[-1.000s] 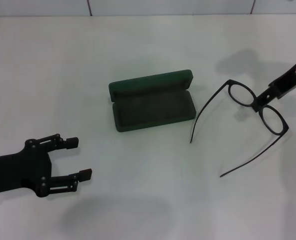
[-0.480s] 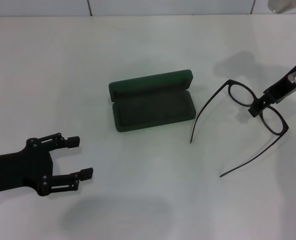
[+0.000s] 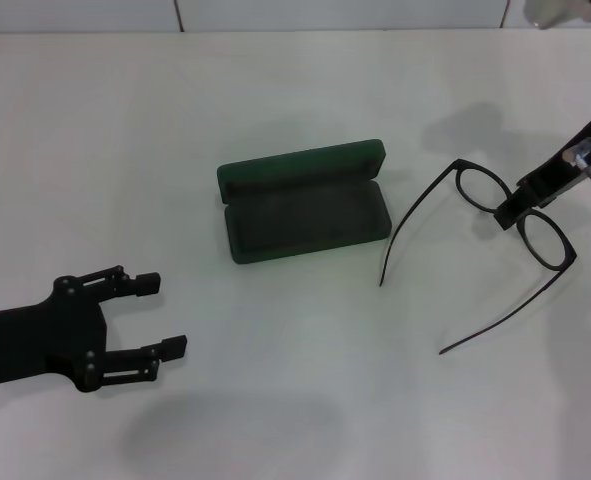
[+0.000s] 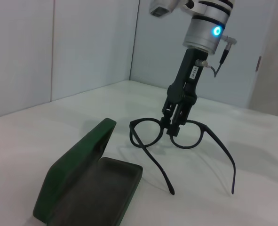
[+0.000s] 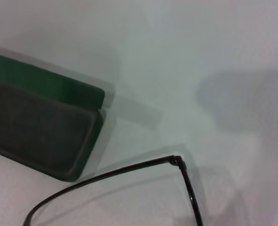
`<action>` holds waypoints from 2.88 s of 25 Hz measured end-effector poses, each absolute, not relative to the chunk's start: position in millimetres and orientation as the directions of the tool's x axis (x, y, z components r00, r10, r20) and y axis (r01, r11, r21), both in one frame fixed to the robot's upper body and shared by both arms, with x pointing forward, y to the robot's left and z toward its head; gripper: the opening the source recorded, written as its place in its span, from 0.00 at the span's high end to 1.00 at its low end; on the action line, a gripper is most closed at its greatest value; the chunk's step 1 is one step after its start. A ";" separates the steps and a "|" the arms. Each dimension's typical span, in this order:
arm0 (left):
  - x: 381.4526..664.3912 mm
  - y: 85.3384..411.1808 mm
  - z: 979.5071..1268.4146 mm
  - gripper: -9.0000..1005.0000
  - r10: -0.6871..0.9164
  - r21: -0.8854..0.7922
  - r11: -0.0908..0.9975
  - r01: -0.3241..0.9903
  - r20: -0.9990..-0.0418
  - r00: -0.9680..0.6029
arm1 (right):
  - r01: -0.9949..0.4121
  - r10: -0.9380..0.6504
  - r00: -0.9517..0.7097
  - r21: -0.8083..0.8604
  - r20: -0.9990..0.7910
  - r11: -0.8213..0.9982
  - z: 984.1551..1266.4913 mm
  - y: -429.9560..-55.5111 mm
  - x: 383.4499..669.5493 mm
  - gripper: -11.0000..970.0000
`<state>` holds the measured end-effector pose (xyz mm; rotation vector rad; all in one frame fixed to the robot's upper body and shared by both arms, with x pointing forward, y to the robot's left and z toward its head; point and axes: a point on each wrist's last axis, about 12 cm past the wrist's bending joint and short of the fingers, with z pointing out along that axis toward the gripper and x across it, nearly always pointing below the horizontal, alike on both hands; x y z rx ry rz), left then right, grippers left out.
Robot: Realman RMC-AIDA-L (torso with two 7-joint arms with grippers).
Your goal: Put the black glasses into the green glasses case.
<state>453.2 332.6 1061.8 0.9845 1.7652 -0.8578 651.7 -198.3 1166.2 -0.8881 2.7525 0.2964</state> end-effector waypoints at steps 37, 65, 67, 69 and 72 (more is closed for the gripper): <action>454.5 331.8 1061.9 0.18 0.234 -0.156 0.435 0.887 -0.932 -0.278 | -0.613 -0.530 -0.743 0.097 -0.410 0.784 1194.3 -216.1 649.2 0.92; 497.3 277.8 1086.1 0.44 0.061 -0.049 0.274 0.960 -0.996 -0.068 | -0.905 -0.398 -0.245 0.062 -0.884 0.421 1174.8 -263.3 602.4 0.92; 501.0 270.3 1088.9 0.48 0.052 -0.001 0.255 0.967 -0.999 -0.014 | -0.918 -0.411 -0.217 0.042 -0.886 0.395 1169.9 -261.4 600.9 0.92; 502.8 264.7 1090.0 0.52 0.046 0.037 0.233 0.972 -0.999 0.027 | -0.928 -0.416 -0.181 0.015 -0.891 0.372 1166.0 -260.0 599.1 0.92; 504.9 252.7 1090.0 0.58 0.021 0.105 0.189 0.976 -0.994 0.103 | -0.940 -0.396 -0.108 -0.035 -0.912 0.338 1160.5 -258.8 596.1 0.92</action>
